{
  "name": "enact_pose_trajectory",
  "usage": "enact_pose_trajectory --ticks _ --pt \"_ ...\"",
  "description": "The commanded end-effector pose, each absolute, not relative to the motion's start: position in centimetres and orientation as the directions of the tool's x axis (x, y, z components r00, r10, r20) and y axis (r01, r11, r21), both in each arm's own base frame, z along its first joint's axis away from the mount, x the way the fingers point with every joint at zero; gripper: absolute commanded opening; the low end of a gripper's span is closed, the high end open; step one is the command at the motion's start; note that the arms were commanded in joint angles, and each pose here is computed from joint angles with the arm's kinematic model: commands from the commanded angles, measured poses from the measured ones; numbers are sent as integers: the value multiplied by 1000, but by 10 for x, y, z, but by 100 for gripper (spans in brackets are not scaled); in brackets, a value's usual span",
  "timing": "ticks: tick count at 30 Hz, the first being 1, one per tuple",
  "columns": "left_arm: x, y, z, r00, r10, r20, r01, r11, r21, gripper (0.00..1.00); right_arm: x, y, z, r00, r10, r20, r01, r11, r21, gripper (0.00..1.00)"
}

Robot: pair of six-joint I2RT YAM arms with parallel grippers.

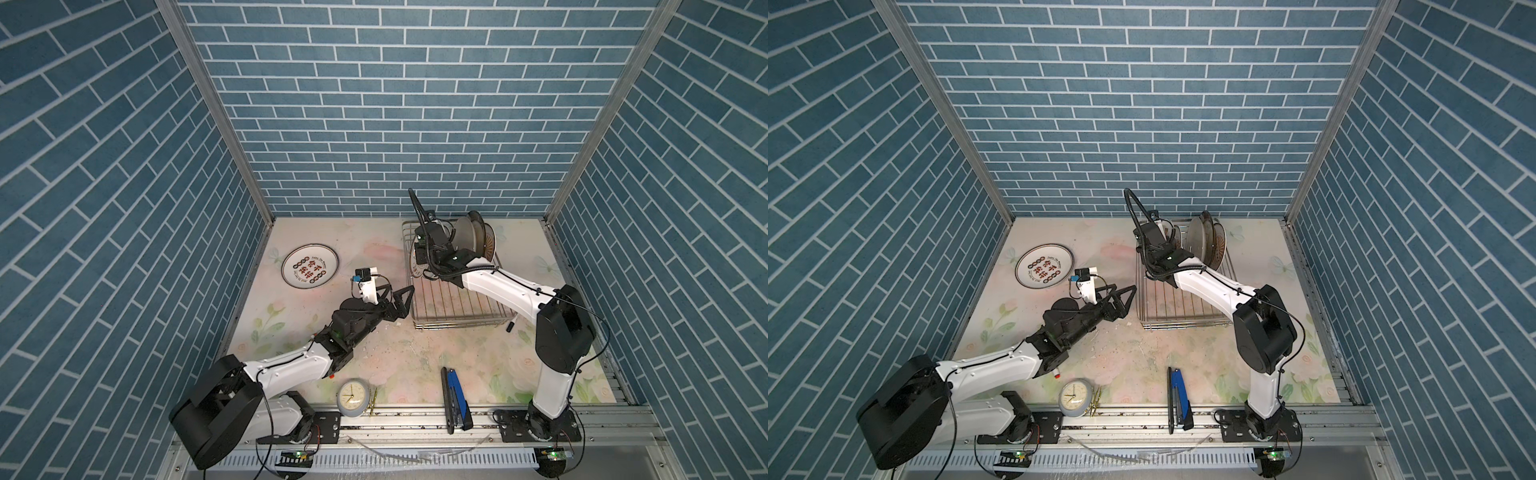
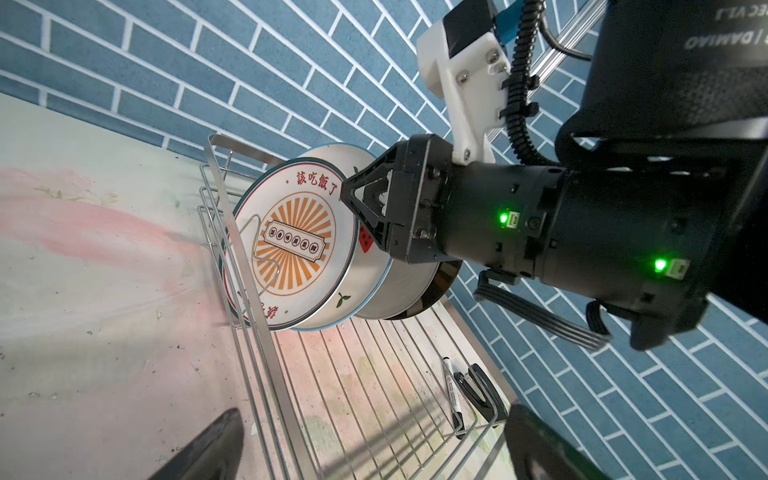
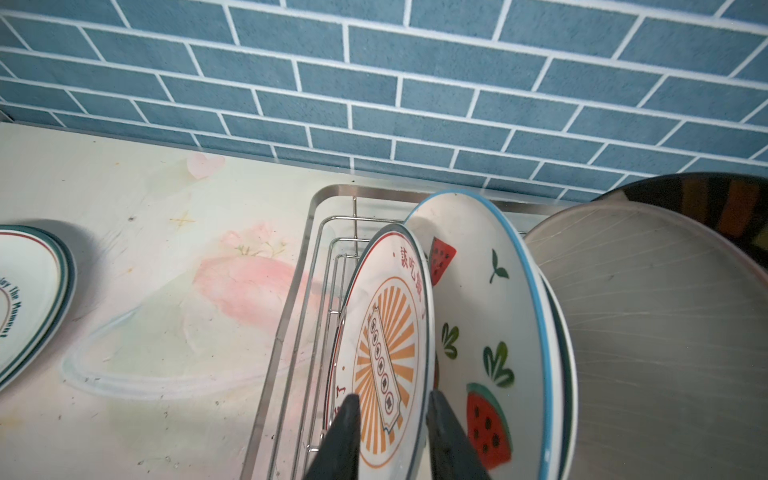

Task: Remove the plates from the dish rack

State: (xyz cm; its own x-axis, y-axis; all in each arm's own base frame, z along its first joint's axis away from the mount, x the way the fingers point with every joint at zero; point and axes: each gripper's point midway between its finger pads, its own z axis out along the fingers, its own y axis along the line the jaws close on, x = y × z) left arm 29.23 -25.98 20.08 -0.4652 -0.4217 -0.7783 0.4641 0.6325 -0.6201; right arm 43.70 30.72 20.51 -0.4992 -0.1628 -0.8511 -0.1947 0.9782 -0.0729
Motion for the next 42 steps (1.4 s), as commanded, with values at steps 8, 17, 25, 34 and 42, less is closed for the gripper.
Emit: enact_pose_trajectory --ticks 8,17,25,34,42 --pt "288 -256 208 -449 -446 -775 475 616 -629 100 450 297 202 -489 -164 -857 -100 986 -131 25" --pt "292 -261 202 -457 -435 -776 471 622 -625 100 437 294 237 -395 -168 -903 -80 986 -149 26" --pt "295 -266 200 -468 -429 -772 474 615 -629 100 446 287 211 -456 -172 -873 -39 984 -173 30" --pt "298 -270 197 -476 -422 -772 471 619 -629 100 456 287 187 -504 -170 -846 -35 984 -177 18" --pt "300 -270 196 -475 -423 -772 467 622 -628 100 461 293 187 -507 -171 -845 -39 984 -176 11"
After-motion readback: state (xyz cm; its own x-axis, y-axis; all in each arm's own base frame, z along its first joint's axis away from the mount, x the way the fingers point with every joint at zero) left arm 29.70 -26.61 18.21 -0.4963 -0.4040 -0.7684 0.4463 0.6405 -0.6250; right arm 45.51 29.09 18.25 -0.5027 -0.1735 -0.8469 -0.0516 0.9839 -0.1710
